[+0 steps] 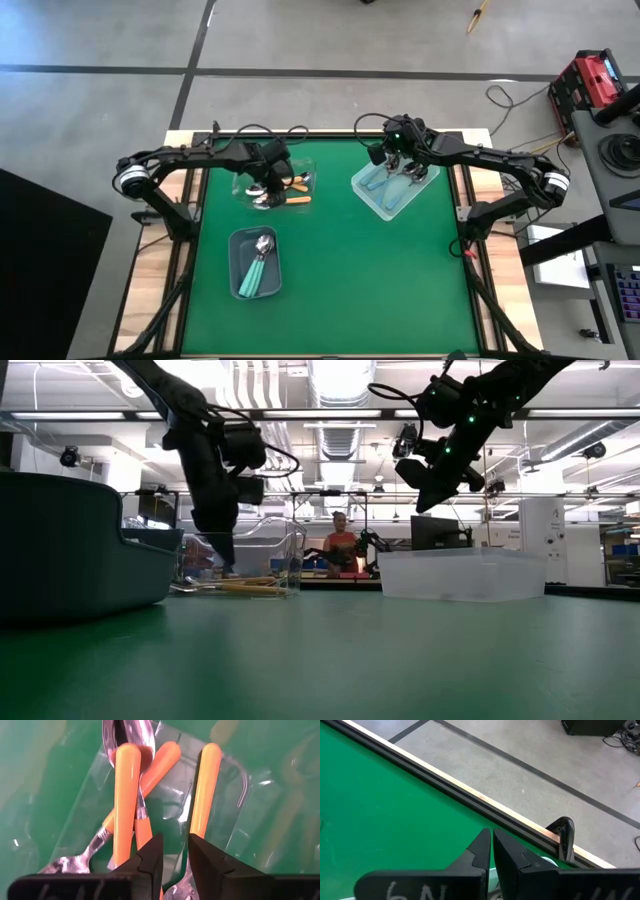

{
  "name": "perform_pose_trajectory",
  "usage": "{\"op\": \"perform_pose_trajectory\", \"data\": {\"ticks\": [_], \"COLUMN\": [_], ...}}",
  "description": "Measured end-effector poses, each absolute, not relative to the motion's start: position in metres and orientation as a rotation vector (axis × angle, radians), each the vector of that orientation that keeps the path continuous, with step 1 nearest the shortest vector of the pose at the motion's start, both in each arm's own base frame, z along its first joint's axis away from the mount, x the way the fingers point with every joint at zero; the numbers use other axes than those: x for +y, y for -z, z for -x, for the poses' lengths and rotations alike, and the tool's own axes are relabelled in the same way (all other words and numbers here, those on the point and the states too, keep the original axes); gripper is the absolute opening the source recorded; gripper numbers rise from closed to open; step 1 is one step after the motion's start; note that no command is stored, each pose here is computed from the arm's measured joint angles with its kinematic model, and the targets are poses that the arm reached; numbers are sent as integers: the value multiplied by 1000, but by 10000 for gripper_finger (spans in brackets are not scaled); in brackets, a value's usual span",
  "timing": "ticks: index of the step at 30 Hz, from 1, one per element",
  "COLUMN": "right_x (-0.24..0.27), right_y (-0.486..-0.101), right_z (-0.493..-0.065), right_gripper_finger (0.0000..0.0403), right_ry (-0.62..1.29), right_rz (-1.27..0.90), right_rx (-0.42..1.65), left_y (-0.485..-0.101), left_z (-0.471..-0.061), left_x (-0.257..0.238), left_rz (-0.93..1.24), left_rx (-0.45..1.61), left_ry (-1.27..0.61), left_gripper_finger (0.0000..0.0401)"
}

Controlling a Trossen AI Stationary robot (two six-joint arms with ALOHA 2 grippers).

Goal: Sort silverware by color (type)
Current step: Adjust the orange spoons in the transparent bin

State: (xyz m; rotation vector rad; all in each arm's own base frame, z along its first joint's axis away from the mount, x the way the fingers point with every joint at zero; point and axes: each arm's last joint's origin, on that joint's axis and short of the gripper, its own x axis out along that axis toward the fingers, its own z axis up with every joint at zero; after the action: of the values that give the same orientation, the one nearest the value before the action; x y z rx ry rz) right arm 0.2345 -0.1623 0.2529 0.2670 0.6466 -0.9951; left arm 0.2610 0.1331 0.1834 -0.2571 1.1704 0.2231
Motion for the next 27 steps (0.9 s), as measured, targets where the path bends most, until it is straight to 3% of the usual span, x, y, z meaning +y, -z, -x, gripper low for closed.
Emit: {"op": "perform_pose_trajectory", "data": {"ticks": [7, 12, 27], "right_x": [-162, -162, -162], "right_y": [-253, -253, -253], "right_z": [-234, -234, -234], "right_gripper_finger": [13, 13, 13], "right_ry": [995, 995, 998], "right_rz": [-267, -267, -275], "right_rx": [647, 647, 647], "left_y": [-180, -179, -162], "left_z": [-258, -257, -259], "left_x": [135, 134, 133], "left_rz": [203, 224, 286], "left_rx": [1214, 1211, 1249], "left_ry": [-330, -301, -279], "left_gripper_finger": [129, 159, 140]}}
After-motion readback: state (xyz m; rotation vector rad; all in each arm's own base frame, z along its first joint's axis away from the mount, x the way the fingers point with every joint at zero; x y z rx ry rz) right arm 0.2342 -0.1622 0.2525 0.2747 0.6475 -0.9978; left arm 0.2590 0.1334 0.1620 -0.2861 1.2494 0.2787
